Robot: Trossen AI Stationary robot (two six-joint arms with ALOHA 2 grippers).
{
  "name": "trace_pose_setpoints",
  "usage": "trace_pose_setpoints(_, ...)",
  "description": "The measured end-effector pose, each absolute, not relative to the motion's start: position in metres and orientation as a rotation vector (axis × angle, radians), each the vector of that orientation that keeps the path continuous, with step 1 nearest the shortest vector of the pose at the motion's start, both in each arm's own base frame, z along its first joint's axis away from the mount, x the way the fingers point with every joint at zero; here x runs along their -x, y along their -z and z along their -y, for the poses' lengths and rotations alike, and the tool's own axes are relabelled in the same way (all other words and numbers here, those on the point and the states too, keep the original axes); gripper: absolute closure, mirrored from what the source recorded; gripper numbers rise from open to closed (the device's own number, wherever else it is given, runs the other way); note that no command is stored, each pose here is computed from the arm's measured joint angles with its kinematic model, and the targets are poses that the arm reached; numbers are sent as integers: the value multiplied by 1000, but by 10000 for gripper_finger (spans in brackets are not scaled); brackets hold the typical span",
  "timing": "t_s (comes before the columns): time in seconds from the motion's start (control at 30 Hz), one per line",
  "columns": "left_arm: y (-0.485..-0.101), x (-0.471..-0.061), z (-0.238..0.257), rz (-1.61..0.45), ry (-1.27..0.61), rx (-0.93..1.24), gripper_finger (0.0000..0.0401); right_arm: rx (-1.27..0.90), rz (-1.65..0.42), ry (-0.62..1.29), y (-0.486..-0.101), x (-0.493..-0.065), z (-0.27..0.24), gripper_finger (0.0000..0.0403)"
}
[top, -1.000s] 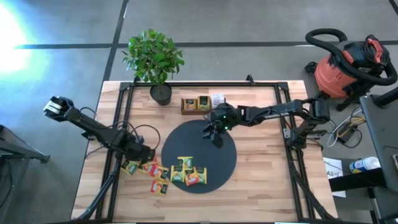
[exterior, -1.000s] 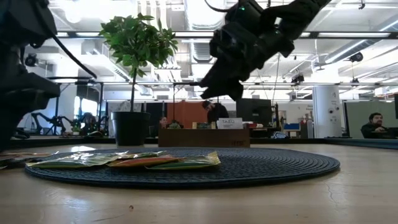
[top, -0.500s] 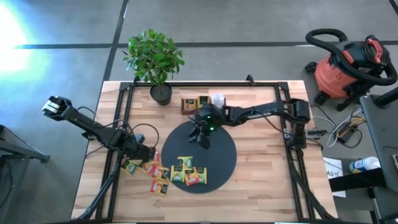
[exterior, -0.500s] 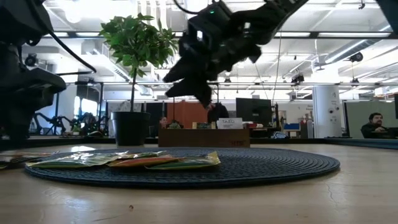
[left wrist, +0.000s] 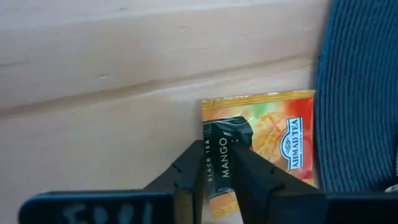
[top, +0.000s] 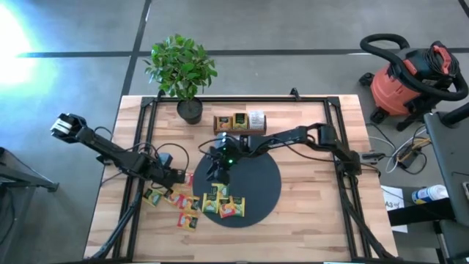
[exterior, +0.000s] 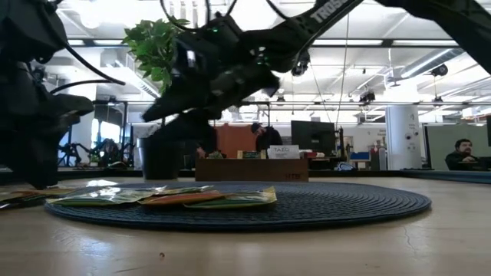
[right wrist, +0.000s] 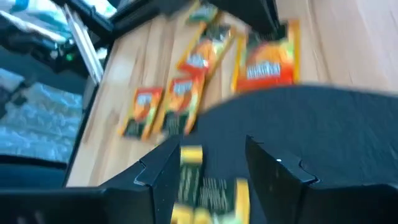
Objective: Pick & Place Tea
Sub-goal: Put the orange tea bag into the left slot of the wooden organizer
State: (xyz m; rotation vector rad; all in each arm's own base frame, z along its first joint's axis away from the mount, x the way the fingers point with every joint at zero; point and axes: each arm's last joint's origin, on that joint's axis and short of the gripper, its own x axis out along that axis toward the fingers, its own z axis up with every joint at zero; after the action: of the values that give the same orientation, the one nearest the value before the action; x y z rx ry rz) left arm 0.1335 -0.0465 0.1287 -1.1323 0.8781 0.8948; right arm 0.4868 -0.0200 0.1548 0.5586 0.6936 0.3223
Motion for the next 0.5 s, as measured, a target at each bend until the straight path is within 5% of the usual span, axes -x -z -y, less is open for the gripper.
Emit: trace_pose_setpoints(0.5, -135, -146, 47, -670, -834, 1126, 401, -542, -698, -281, -144, -526, 17, 259)
